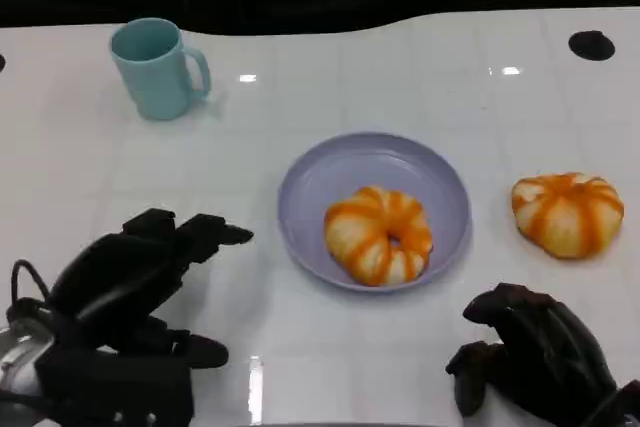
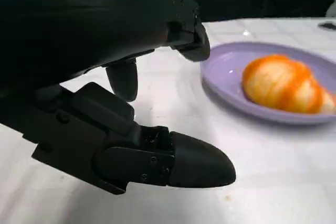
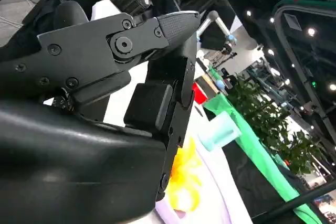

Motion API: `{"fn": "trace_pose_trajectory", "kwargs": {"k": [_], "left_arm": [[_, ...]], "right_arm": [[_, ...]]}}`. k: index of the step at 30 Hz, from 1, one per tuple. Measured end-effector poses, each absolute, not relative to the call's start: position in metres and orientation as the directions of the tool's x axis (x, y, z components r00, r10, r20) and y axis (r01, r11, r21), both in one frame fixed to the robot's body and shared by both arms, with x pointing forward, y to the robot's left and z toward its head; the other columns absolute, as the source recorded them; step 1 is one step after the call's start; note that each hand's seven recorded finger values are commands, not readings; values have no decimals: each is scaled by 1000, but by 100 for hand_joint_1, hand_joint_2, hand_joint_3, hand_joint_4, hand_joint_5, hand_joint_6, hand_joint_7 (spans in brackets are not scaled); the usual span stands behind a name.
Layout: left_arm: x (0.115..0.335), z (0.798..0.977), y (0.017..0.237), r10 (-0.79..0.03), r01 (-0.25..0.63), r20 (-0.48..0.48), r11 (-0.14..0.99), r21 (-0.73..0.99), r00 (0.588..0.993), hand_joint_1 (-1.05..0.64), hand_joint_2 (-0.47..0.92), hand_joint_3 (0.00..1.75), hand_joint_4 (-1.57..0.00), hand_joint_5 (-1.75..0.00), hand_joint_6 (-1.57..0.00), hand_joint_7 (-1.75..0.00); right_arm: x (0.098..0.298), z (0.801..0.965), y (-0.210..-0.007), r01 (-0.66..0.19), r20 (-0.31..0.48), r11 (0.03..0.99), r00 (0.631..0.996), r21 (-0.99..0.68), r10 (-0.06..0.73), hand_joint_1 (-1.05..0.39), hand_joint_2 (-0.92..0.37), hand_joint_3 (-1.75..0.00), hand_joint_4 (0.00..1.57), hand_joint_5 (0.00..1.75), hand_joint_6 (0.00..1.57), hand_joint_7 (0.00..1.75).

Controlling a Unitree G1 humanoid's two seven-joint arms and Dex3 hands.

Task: Grasp the bread from the table and place it into the plate.

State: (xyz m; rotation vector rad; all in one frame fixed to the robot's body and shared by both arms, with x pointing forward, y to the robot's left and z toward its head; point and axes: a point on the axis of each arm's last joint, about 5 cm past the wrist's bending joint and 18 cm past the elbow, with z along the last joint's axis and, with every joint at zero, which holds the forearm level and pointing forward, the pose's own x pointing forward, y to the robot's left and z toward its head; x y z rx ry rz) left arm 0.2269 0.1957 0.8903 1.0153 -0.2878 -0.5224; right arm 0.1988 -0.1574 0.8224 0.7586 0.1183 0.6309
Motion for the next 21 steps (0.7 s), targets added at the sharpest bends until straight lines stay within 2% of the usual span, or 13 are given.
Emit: {"fn": "trace_pose_trajectory", "kwargs": {"k": [1,2,4,5,7,9,12,14,17,21], "left_arm": [[227,887,197,-536,292,10,476,829,844,-105,92,22,-16,-165,0,-136],[227,885,198,-527,304,34,540,785,849,-105,92,16,-32,-156,-10,-140],[226,879,199,-512,337,65,650,681,857,-105,92,13,-52,-143,-27,-136],[226,875,199,-504,350,78,694,629,860,-105,92,9,-66,-132,-43,-126],[225,868,199,-489,375,101,770,517,866,-105,92,8,-79,-119,-57,-115],[224,862,198,-487,400,118,813,423,865,-105,92,4,-105,-94,-86,-86],[221,851,195,-482,434,141,859,272,865,-105,92,4,-130,-77,-116,-65],[220,845,194,-485,455,140,867,203,863,-105,92,3,-142,-72,-134,-54],[218,839,191,-482,465,145,874,138,864,-105,92,5,-151,-76,-150,-50],[216,834,186,-469,461,136,883,91,873,-105,92,5,-156,-78,-157,-47]], "right_arm": [[199,822,-157,-491,120,552,810,674,573,-72,-91,0,154,75,157,34],[199,822,-157,-491,120,552,810,674,574,-72,-91,0,154,75,157,34],[199,822,-157,-490,120,552,810,675,574,-72,-92,-1,154,75,157,34],[199,822,-157,-490,120,552,810,675,574,-72,-92,-1,154,75,157,34],[199,822,-157,-490,119,552,811,675,573,-73,-92,-1,154,76,157,34],[199,822,-157,-489,119,553,811,675,573,-72,-92,-1,153,76,157,34],[199,822,-157,-489,119,553,811,675,573,-72,-92,-1,153,76,157,34],[199,822,-157,-491,120,552,810,674,574,-72,-92,-1,153,77,157,34],[199,822,-157,-492,122,551,809,674,574,-72,-92,-1,152,77,157,34],[199,822,-157,-493,122,550,809,674,575,-73,-91,-1,152,77,157,34]]}}
